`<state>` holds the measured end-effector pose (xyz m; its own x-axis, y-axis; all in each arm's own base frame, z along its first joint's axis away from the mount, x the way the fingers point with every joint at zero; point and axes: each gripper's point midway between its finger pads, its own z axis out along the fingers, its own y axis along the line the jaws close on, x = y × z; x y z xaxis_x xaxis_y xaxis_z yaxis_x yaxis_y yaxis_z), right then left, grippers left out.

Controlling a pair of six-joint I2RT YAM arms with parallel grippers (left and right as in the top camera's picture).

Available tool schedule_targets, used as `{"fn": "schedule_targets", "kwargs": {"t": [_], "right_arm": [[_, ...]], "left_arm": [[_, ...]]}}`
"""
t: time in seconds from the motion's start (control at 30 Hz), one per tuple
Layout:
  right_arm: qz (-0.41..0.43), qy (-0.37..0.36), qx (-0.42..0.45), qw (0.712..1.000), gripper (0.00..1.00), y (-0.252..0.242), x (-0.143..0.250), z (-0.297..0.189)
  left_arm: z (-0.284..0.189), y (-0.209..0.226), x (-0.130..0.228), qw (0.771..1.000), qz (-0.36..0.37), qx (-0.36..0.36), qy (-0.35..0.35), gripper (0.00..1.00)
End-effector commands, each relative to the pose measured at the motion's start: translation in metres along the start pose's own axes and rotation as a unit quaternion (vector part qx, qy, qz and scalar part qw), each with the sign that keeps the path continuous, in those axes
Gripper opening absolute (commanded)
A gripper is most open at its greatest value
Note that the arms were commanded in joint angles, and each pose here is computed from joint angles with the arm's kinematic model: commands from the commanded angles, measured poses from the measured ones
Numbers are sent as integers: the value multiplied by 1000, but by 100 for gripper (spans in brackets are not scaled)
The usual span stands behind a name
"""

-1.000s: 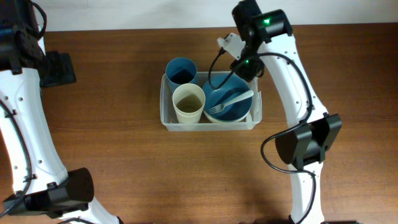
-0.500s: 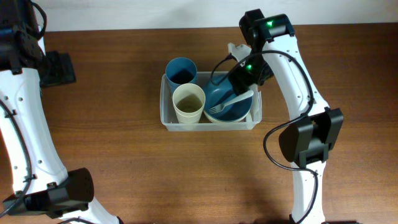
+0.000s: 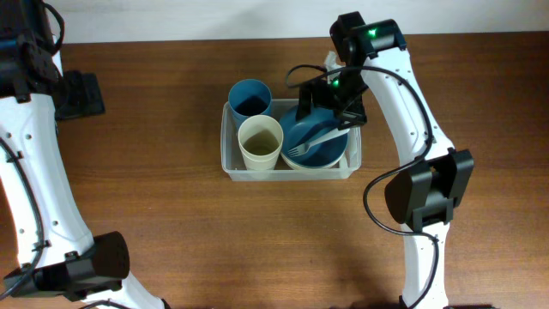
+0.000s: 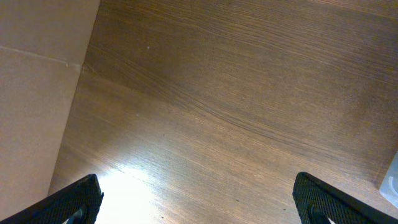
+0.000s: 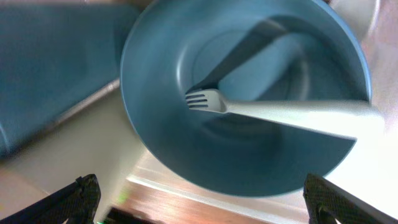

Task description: Pack container

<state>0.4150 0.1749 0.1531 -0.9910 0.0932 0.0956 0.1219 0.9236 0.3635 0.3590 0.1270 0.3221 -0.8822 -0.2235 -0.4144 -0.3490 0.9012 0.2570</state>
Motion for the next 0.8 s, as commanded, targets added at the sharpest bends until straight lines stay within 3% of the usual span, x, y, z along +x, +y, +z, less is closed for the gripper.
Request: {"fn": "schedule_targets", "kwargs": {"t": [0.0,0.2,0.33,0.43,0.77], "right_arm": [[135,-11,-11,991,99,-2,-10,0],[204,-38,-25,978,99,-9,-28,-6],[364,-44,13,930,99,-26,-23,-5],[436,-43,47,898,99,-30,-10,1],[474,-101,113,867,100,-22,1,15]], "left_arm": [[-13,7,-2,1000,-7,-7,-21,100],[-13,7,-2,1000,-7,-7,-21,100],[-13,7,-2,1000,-6,-6,-21,100],[-13,7,-2,1000,-7,-7,-21,100],[-13,7,-2,1000,-6,-6,-21,100]]}}
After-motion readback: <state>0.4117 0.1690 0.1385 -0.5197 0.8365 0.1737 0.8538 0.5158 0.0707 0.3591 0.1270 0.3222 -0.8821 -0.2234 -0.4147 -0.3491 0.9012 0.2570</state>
